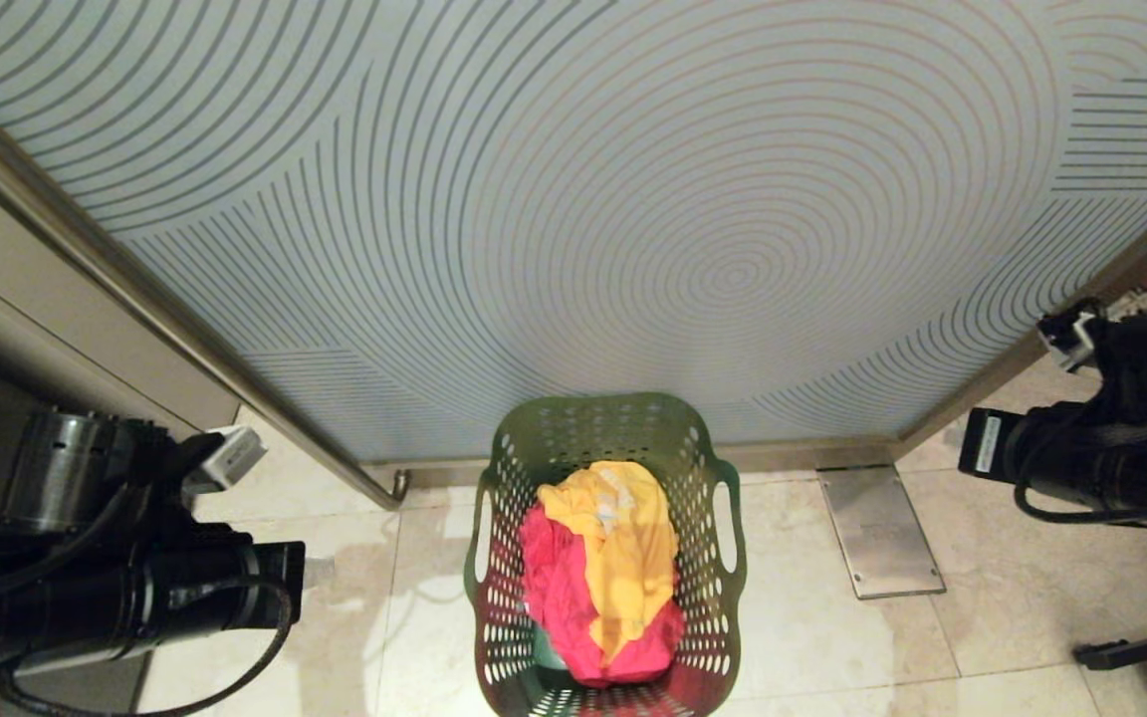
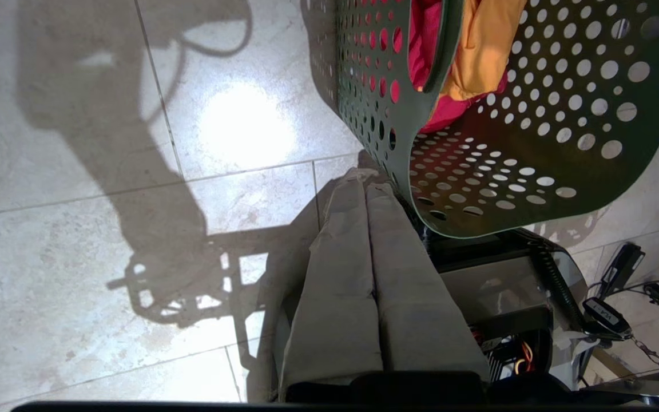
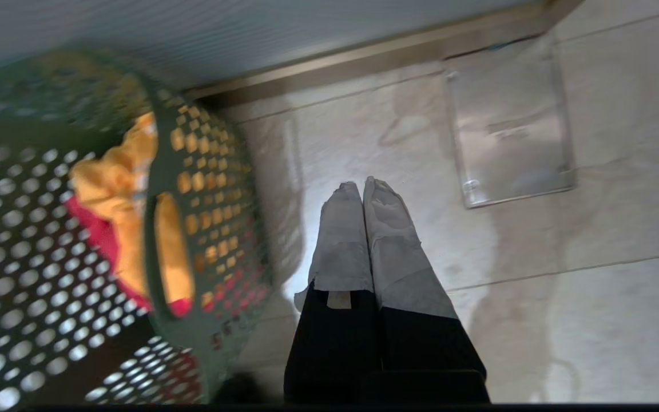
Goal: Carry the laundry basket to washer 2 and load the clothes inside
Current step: Pick up the clothes basket and put it beside the washing machine
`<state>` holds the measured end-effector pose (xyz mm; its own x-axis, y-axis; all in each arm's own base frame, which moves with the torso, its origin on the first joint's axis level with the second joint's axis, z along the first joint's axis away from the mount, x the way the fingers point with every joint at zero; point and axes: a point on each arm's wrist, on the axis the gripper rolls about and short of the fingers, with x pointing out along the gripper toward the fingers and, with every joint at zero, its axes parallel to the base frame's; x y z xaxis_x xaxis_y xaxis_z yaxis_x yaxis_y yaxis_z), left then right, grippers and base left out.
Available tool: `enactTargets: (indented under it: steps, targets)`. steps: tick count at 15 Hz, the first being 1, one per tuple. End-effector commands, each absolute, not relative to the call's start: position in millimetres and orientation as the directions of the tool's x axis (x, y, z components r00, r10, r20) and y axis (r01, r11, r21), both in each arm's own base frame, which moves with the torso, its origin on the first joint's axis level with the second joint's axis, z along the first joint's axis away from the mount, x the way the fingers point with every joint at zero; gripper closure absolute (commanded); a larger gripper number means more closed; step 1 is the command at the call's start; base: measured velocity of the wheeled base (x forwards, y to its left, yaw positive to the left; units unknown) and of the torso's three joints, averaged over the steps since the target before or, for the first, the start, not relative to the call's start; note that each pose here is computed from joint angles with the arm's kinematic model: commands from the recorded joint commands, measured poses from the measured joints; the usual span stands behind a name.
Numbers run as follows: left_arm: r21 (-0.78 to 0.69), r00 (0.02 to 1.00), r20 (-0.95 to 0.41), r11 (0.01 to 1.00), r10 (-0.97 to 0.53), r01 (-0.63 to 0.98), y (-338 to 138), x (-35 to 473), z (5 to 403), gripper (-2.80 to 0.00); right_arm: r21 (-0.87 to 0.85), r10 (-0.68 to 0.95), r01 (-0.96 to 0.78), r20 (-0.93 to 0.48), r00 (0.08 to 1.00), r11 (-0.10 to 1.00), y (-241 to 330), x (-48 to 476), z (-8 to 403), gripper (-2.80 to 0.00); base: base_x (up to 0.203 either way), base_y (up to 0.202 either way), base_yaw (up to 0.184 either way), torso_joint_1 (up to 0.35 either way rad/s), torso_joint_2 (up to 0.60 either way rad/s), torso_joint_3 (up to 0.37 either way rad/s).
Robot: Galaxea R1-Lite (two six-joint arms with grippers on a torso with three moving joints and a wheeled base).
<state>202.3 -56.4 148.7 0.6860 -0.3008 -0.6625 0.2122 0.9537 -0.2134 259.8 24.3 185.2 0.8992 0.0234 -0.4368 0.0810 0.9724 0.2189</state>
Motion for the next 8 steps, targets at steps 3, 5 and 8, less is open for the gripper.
enactTargets:
  steps: [3, 5, 8]
  targets:
    - [-0.218, 0.663, -0.683, 0.952, -0.308, 0.217, -60.0, 203.5, 142.3, 0.0, 0.228, 0.065, 0.047, -0.458, 0.887, 0.972, 51.9, 263.6, 178.0, 0.0, 0.0, 0.0, 0.0, 0.0, 0.0, 0.0]
    - [-0.23, 0.65, -0.687, 0.945, -0.326, 0.232, -66.6, 201.9, 140.5, 0.0, 0.235, 0.095, 0.019, -0.462, 0.882, 0.972, 63.5, 262.3, 176.4, 0.0, 0.0, 0.0, 0.0, 0.0, 0.0, 0.0]
    - [-0.258, 0.616, -0.702, 0.933, -0.358, 0.25, -83.6, 200.3, 132.8, 0.0, 0.239, 0.119, 0.002, -0.49, 0.864, 0.971, 75.7, 272.4, 161.7, 0.0, 0.0, 0.0, 0.0, 0.0, 0.0, 0.0]
